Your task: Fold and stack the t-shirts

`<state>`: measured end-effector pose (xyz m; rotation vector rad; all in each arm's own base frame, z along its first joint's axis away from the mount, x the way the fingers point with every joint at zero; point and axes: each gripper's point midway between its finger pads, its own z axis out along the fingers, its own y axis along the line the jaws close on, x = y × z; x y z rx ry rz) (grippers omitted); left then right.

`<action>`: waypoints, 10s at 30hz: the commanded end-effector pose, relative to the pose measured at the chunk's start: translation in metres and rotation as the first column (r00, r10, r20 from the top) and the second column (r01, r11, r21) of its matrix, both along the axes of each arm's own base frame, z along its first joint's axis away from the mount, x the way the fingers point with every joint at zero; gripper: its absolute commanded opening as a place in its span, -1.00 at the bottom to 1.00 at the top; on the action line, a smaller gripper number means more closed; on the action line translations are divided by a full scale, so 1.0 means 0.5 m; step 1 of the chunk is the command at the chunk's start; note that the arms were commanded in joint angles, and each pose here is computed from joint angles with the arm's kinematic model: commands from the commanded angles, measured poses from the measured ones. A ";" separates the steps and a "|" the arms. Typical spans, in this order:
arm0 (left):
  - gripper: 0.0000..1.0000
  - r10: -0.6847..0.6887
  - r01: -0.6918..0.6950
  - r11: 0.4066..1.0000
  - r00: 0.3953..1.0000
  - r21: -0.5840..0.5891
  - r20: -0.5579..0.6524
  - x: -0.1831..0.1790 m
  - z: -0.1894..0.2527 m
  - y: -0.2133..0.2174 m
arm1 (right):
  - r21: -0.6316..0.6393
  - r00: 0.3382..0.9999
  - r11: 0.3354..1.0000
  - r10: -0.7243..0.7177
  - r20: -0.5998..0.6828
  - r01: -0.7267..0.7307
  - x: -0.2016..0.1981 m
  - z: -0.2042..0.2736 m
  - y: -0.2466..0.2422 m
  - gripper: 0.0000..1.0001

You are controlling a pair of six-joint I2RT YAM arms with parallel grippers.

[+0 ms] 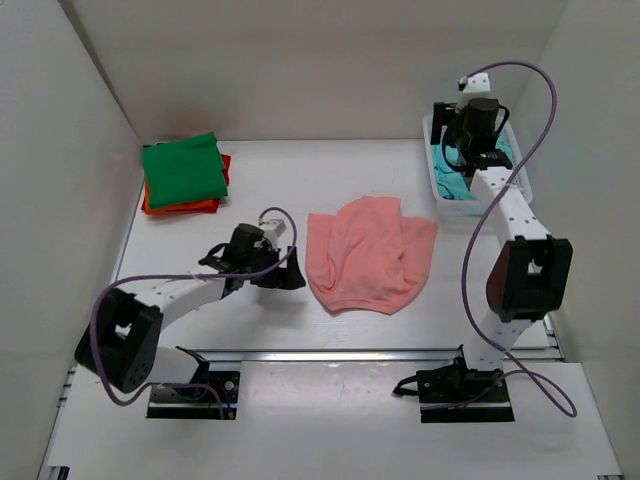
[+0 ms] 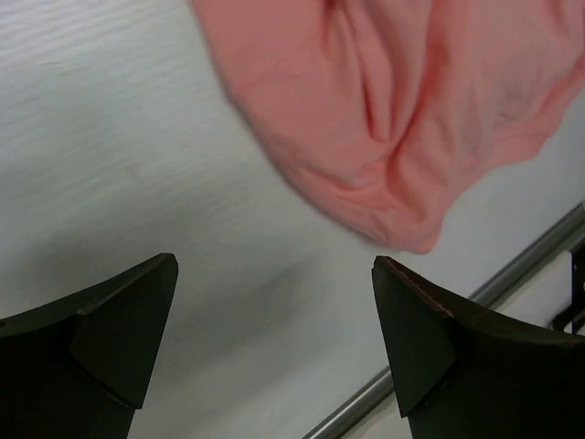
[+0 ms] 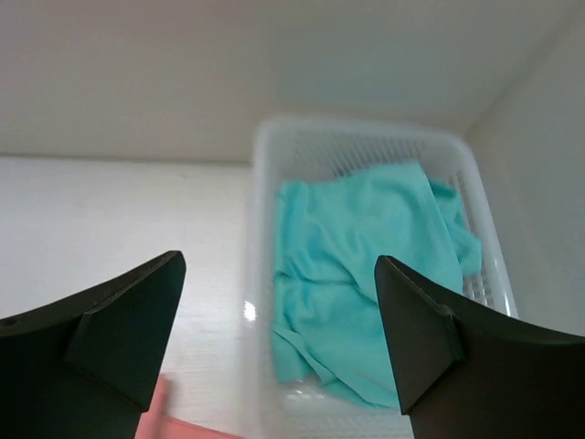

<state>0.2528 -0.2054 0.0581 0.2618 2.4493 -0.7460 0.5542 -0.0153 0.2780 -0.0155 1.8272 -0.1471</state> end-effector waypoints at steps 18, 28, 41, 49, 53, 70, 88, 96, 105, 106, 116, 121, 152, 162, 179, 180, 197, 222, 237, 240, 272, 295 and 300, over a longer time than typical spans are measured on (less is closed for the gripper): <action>-1.00 -0.153 0.082 0.943 0.968 -0.323 -0.201 -0.047 -0.027 -0.256 | 0.399 0.972 0.903 0.216 -0.097 -0.161 -0.493 -0.126 0.193 0.84; -1.00 0.014 -0.023 0.957 0.999 -0.288 -0.033 -0.003 0.105 -0.165 | 0.665 0.898 0.739 0.210 -0.387 0.113 -0.614 -0.390 0.199 0.11; -1.00 0.074 -0.069 0.945 0.997 -0.320 0.003 0.000 0.149 -0.100 | 0.783 0.790 0.608 0.415 -0.452 0.129 -0.570 -0.430 0.367 -0.99; -1.00 0.163 -0.016 0.932 0.911 -0.362 0.379 0.081 0.642 0.035 | 0.648 0.934 0.696 0.350 0.069 -0.309 -0.506 0.186 0.245 -0.99; -1.00 0.127 0.091 0.906 0.873 -0.413 0.470 -0.001 0.782 0.015 | 0.603 0.886 0.656 0.405 0.226 -0.454 -0.593 0.356 0.245 -1.00; -1.00 0.116 0.405 0.737 0.713 -0.541 0.692 -0.156 1.129 0.048 | 0.265 0.741 0.773 0.358 0.567 -0.576 -0.748 0.713 0.186 -1.00; -1.00 0.343 -0.094 0.714 0.911 -0.694 0.230 0.114 0.608 0.077 | 0.459 0.794 0.649 0.523 0.310 -0.607 -0.176 0.458 0.370 -1.00; 0.11 0.730 -0.577 0.635 0.665 -0.514 0.155 0.241 0.364 0.356 | 0.436 0.871 0.797 0.488 -0.059 -0.417 0.078 0.056 0.487 0.44; 0.11 0.605 -0.557 0.778 0.789 -0.291 0.107 0.117 0.210 0.270 | 0.324 0.930 0.928 0.270 -0.249 -0.182 -0.171 -0.060 0.305 0.49; 0.11 0.608 -0.569 0.778 0.788 -0.265 0.093 0.094 0.181 0.275 | 0.330 0.922 0.929 0.266 -0.282 -0.168 -0.220 -0.088 0.302 0.48; 0.03 0.533 -0.528 0.838 0.846 -0.141 -0.001 0.026 0.053 0.230 | 0.456 0.763 0.855 0.461 -0.454 -0.245 -0.490 -0.354 0.417 -0.53; 0.03 0.573 -0.567 0.816 0.818 -0.117 0.035 0.022 0.055 0.262 | 0.450 0.704 0.862 0.469 -0.533 -0.233 -0.526 -0.436 0.435 -0.45; 0.24 0.231 -0.179 0.946 0.958 0.271 -0.172 -0.065 -0.022 0.203 | 0.081 0.839 0.996 0.078 -0.539 -0.041 -0.293 -0.290 0.221 0.04; 0.46 0.220 -0.103 0.915 0.938 0.390 -0.270 -0.097 -0.073 0.215 | 0.131 0.814 0.987 -0.004 -0.581 0.098 -0.360 -0.399 0.131 0.10; -1.00 0.210 -0.102 0.923 0.942 0.371 -0.263 -0.089 -0.085 0.212 | 0.372 0.789 0.919 0.131 -0.600 0.130 -0.333 -0.498 0.117 -0.34; -1.00 0.213 -0.105 0.922 0.941 0.372 -0.264 -0.088 -0.080 0.213 | 0.374 0.795 0.918 0.126 -0.594 0.134 -0.330 -0.494 0.114 -0.62; -1.00 0.172 -0.122 0.929 0.978 0.348 -0.115 -0.076 0.130 0.244 | 0.330 0.796 0.942 0.158 -0.584 0.055 -0.543 -0.372 0.168 -1.00; -1.00 0.124 -0.106 0.941 0.992 0.323 -0.036 -0.118 0.209 0.253 | 0.309 0.777 0.947 0.131 -0.616 0.086 -0.666 -0.300 0.093 -1.00; -1.00 0.329 -0.343 0.887 0.939 0.310 0.098 0.027 0.219 0.313 | 0.301 0.753 0.953 0.182 -0.633 0.022 -0.607 -0.357 0.089 -1.00; -1.00 0.333 -0.344 0.884 0.939 0.316 0.089 0.034 0.200 0.315 | 0.308 0.754 0.951 0.197 -0.627 0.008 -0.586 -0.359 0.093 -1.00; -1.00 0.483 -0.470 0.819 0.875 0.329 0.047 0.218 0.102 0.375 | 0.272 0.757 0.961 0.138 -0.639 0.054 -0.433 -0.423 0.055 -1.00; -0.02 0.394 -0.419 0.891 0.905 0.175 0.162 0.201 0.169 0.289 | 0.153 0.823 0.986 0.037 -0.567 0.061 -0.432 -0.363 0.092 0.06; -0.09 0.373 -0.389 0.884 0.921 0.259 0.110 0.136 0.039 0.259 | 0.282 0.833 0.959 0.188 -0.520 -0.040 -0.444 -0.358 0.204 0.02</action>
